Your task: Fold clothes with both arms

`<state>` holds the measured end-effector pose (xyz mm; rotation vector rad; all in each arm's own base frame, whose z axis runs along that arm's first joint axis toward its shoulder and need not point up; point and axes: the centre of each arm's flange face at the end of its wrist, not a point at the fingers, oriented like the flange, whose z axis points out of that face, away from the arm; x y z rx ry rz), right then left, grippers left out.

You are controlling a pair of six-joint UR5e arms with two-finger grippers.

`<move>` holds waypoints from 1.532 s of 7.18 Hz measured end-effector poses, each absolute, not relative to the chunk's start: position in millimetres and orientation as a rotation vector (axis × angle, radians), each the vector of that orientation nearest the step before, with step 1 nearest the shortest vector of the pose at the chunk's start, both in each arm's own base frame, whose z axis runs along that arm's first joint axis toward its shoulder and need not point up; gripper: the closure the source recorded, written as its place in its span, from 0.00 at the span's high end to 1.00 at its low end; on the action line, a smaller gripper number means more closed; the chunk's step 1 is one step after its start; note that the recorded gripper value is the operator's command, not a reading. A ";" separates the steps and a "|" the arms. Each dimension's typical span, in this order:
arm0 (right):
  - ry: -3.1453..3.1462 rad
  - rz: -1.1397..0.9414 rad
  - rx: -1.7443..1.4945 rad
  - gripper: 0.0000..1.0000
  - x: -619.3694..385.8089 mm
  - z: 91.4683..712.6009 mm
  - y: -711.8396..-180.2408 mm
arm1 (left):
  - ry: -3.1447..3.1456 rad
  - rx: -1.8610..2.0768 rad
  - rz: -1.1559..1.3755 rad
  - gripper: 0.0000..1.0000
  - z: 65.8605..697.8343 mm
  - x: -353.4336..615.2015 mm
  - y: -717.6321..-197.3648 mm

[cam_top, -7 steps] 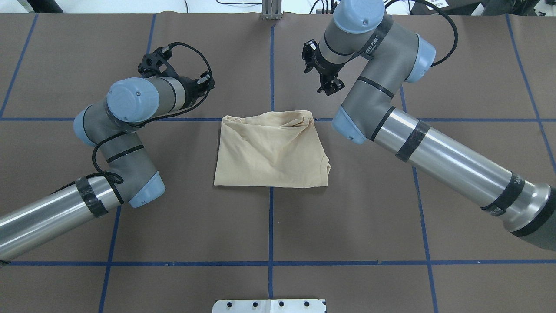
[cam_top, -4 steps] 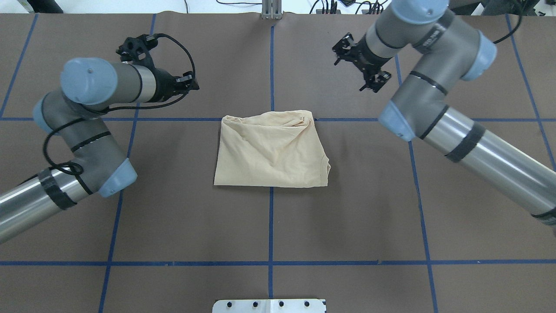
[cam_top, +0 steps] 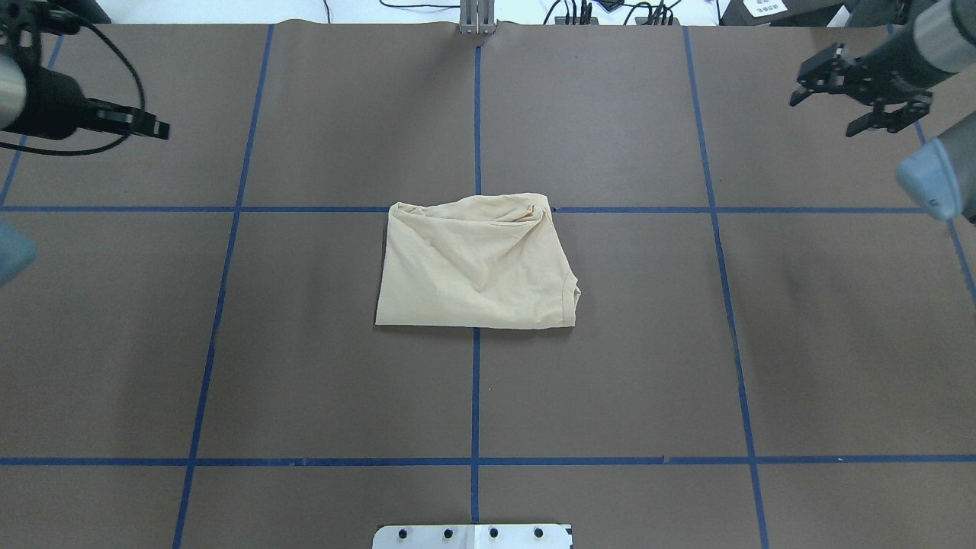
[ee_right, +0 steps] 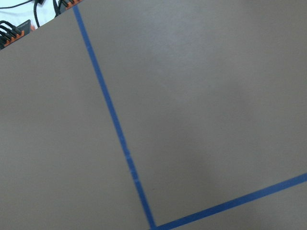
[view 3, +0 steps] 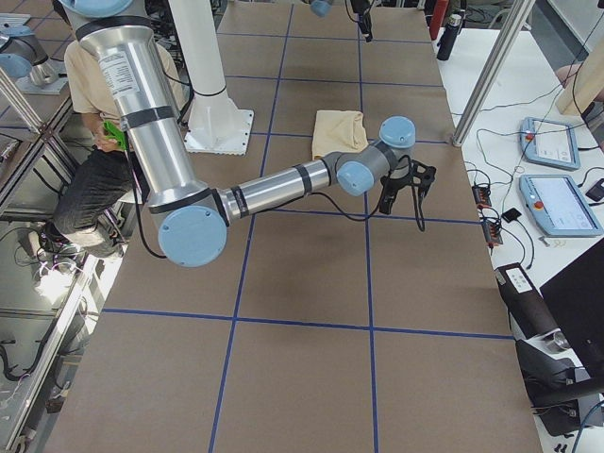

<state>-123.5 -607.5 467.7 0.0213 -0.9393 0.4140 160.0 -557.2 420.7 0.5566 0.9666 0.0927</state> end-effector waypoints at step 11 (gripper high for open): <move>-0.804 0.013 0.023 1.00 19.3 559.0 -540.1 | 0.860 0.436 0.167 1.00 517.7 -14.4 -551.3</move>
